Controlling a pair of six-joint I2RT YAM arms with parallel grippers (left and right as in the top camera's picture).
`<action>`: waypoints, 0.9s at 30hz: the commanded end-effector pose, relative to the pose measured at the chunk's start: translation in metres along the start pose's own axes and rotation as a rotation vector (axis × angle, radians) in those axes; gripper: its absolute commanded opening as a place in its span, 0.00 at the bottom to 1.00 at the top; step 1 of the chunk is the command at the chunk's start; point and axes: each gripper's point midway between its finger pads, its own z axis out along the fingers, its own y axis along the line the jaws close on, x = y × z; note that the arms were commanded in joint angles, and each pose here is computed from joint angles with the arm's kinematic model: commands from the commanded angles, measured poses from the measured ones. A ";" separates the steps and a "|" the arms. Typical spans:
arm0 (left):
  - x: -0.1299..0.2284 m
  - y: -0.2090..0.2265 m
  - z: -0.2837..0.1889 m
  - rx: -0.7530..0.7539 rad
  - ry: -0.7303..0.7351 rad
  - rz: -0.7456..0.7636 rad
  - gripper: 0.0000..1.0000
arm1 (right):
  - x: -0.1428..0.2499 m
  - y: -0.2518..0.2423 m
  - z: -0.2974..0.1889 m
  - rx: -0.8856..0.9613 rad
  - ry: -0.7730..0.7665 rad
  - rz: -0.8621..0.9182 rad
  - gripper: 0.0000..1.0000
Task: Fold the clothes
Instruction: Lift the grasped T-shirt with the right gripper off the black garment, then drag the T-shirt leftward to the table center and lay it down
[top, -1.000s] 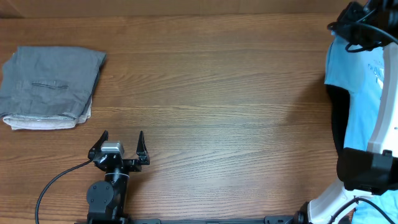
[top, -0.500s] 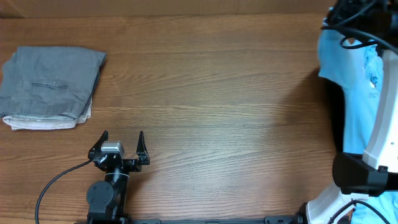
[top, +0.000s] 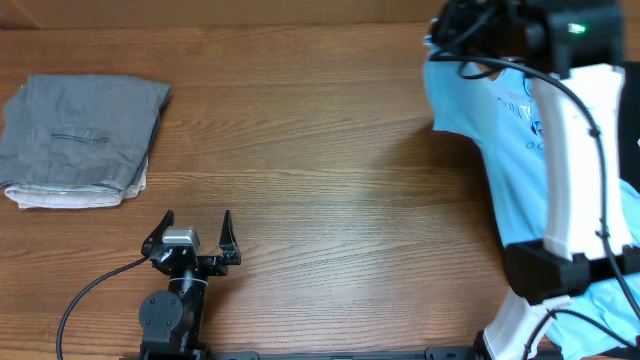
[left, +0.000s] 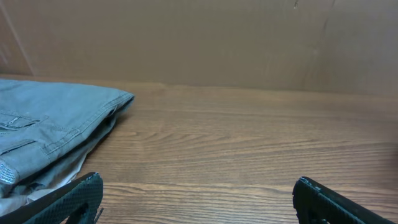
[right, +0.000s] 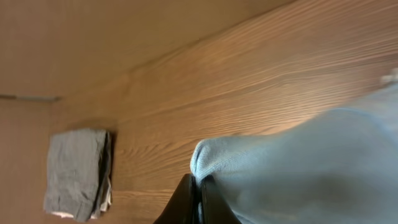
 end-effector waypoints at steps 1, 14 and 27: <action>-0.001 -0.001 0.000 0.008 -0.009 0.022 1.00 | 0.015 0.031 0.031 -0.053 0.051 0.001 0.04; -0.001 -0.001 0.000 0.008 -0.008 0.022 1.00 | 0.089 0.131 0.100 -0.182 0.154 -0.085 0.08; -0.001 -0.001 0.000 0.008 -0.008 0.022 1.00 | 0.185 0.198 0.167 -0.255 0.271 -0.178 0.09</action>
